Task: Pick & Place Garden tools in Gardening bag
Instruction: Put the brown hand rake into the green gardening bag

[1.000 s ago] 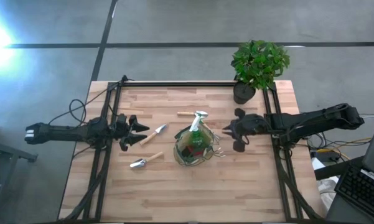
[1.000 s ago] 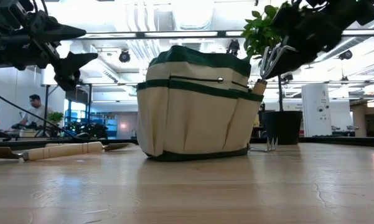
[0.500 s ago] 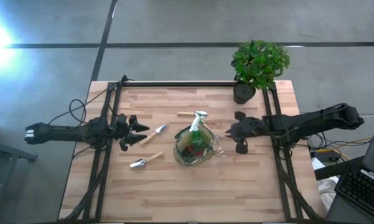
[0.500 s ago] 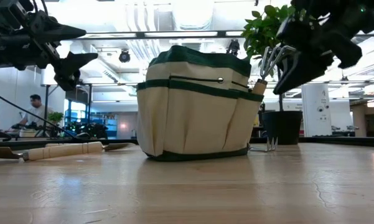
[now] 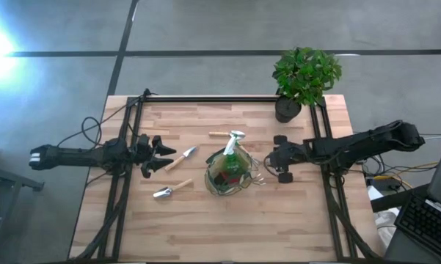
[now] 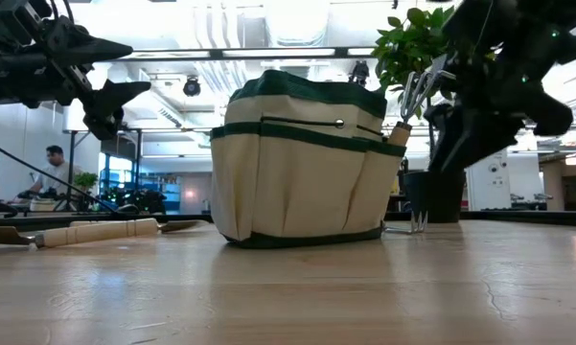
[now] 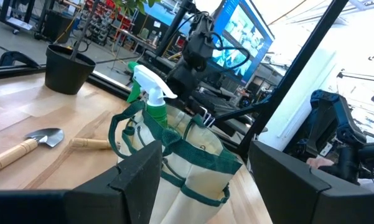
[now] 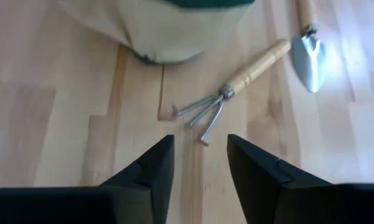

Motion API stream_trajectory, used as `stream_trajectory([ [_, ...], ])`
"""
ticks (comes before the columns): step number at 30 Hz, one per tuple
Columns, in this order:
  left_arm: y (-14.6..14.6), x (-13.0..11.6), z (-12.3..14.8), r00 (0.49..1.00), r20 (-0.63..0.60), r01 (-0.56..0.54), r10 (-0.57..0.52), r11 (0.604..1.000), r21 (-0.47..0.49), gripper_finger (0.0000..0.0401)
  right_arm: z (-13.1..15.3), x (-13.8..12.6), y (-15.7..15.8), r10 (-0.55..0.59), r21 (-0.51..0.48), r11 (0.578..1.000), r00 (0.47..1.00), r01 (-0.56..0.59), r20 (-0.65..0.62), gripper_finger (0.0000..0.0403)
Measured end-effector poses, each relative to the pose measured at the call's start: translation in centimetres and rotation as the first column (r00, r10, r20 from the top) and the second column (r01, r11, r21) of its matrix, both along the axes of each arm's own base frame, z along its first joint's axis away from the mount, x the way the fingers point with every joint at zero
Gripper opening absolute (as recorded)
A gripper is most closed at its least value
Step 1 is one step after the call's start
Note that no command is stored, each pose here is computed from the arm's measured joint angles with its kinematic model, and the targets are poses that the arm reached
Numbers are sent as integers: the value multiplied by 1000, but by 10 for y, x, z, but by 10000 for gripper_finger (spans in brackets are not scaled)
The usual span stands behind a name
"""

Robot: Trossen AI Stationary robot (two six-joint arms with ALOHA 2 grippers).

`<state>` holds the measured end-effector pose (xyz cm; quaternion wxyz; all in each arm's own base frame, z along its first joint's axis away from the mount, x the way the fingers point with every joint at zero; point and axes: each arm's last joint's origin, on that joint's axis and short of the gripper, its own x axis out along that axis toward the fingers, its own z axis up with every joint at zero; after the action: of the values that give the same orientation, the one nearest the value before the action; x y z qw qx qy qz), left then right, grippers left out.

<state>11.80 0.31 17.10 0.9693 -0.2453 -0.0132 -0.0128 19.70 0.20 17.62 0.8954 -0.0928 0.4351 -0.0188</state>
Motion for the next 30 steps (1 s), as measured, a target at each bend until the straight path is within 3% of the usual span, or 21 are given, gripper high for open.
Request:
stream_trajectory([
  [10,0,0,0,1000,0,0,0,1000,0,245,-15,22,0,69,-80,994,990,-79,-123,185],
  [30,0,0,0,1000,0,0,0,1000,0,245,-45,50,1,68,-73,993,958,-92,-280,174],
])
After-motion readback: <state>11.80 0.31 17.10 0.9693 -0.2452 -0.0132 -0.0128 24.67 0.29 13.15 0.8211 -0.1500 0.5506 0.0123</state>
